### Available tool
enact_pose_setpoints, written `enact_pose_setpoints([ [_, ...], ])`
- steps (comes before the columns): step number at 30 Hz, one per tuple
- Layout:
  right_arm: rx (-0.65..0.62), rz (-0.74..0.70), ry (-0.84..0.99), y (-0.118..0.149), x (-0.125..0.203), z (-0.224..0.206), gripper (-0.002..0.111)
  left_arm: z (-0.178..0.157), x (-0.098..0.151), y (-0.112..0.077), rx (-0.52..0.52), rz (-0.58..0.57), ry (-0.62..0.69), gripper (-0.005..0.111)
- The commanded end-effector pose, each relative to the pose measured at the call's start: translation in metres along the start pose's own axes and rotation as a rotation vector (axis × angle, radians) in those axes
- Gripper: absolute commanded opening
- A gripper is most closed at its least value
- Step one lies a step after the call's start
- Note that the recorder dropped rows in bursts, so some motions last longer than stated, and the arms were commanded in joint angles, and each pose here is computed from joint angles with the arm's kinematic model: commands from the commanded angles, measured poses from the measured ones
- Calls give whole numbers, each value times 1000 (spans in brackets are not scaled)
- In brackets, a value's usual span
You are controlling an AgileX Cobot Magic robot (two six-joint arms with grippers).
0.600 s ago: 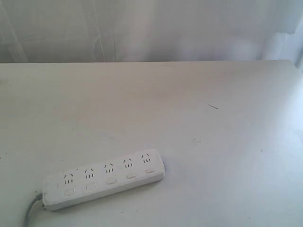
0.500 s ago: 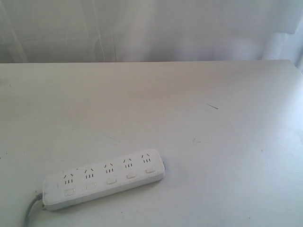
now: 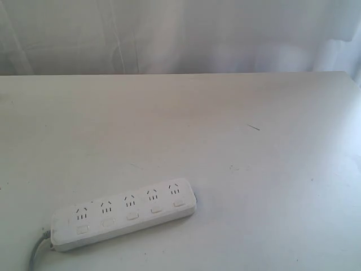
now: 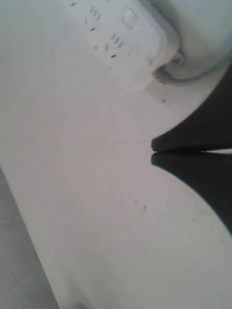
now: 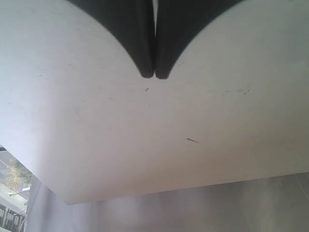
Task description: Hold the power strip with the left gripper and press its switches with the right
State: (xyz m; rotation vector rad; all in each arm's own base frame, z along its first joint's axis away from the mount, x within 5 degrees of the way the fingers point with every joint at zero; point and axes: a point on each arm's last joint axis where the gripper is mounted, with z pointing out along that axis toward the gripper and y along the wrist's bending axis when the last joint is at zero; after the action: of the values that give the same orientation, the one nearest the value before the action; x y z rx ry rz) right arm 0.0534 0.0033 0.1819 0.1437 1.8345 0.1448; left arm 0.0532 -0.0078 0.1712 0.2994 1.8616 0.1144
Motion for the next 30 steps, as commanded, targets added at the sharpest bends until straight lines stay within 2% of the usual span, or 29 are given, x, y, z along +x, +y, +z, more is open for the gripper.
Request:
enact_pose_setpoints([
  [1,-1,18,-6,0,0,0,0,-2,-16,6,-45,-278,-193,0],
  [4,-1,18,-6,0,0,0,0,-5,-24,13,-74,-500,-311,0],
  [7,-1,18,-6,0,0,0,0,-7,-29,18,-114,-508,-386,0],
  [10,-1,18,-6,0,0,0,0,-7,-30,19,-91,-650,-405,0],
  [16,-1,18,-6,0,0,0,0,-8,-30,19,-91,-655,-408,0],
  [23,-1,18,-6,0,0,0,0,-10,-34,23,-120,-663,-475,0],
  [25,-1,18,-6,0,0,0,0,-10,-35,23,-111,-705,-481,0],
  [27,-1,18,-6,0,0,0,0,-10,-35,23,-83,-822,-492,0],
  [30,-1,18,-6,0,0,0,0,-12,-37,26,-21,-1100,-555,0],
])
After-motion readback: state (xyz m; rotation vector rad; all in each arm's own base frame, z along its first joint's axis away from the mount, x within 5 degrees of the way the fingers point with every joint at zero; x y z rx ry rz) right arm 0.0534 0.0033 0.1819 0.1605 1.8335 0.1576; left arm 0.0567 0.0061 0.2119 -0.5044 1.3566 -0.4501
